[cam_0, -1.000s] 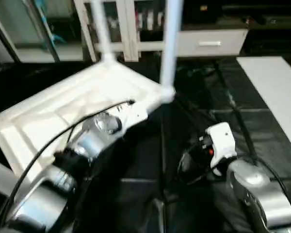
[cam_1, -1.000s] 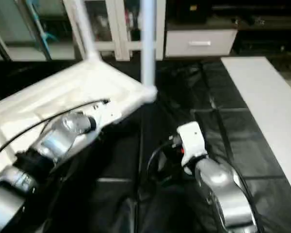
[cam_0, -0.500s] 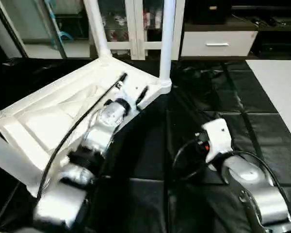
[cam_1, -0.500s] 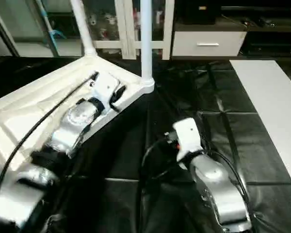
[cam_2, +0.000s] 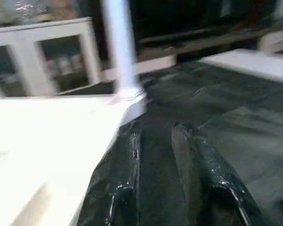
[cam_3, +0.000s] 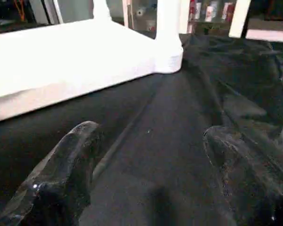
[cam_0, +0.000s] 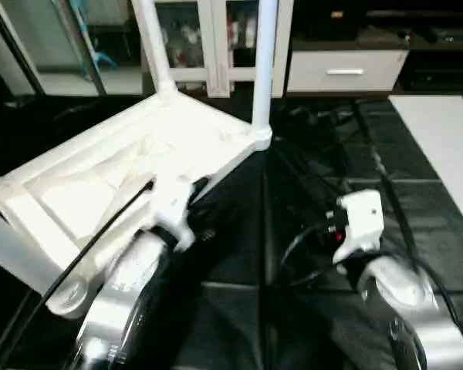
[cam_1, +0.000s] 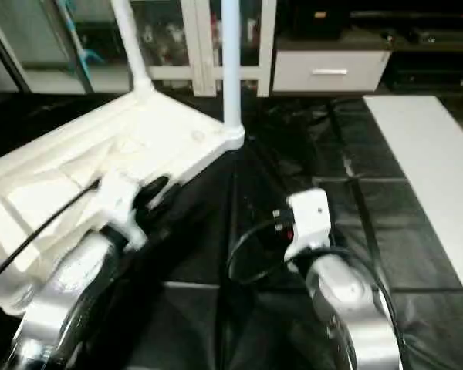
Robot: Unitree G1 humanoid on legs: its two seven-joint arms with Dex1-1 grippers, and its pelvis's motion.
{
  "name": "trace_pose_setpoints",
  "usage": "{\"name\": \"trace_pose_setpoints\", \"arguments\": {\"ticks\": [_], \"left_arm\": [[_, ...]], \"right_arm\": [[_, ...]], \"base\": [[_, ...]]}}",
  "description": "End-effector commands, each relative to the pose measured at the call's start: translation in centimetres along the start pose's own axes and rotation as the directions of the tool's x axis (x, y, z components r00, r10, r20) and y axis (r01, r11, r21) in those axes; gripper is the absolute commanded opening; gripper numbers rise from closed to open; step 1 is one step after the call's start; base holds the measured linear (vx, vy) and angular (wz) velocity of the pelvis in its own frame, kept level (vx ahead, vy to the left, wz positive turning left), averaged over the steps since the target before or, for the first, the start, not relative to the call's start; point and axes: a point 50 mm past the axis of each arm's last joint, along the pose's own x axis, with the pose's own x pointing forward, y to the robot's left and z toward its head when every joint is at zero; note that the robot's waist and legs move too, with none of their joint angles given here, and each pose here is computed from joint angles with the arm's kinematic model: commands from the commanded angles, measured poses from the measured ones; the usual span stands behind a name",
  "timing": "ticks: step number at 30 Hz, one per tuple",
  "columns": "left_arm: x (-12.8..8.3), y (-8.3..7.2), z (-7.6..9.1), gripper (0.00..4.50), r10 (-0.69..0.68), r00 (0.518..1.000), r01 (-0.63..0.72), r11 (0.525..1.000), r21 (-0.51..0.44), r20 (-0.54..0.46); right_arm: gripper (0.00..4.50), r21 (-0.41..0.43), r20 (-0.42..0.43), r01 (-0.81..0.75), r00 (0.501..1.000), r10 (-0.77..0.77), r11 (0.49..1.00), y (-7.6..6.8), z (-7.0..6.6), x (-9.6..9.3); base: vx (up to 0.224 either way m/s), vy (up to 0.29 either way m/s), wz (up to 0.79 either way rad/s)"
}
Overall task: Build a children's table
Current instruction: Rotate leg to tighten
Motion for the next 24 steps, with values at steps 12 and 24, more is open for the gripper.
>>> {"name": "trace_pose_setpoints", "arguments": {"ticks": [12,24], "left_arm": [[-8.0,-0.4,1.5,1.48,0.110,0.992,-0.103,0.987,-0.124,0.056],[-6.0,1.3,1.2,1.64,0.171,0.985,-0.171,0.983,-0.072,0.003]], "right_arm": [[3.82,-0.010,0.004,-0.121,0.993,0.121,0.993,0.9,-0.6,-0.3],[3.82,0.010,0.004,-0.100,0.995,0.100,0.995,1.2,-0.7,0.2]], "base": [[0.000,0.000,0.00],[0.000,0.000,0.00]]}}
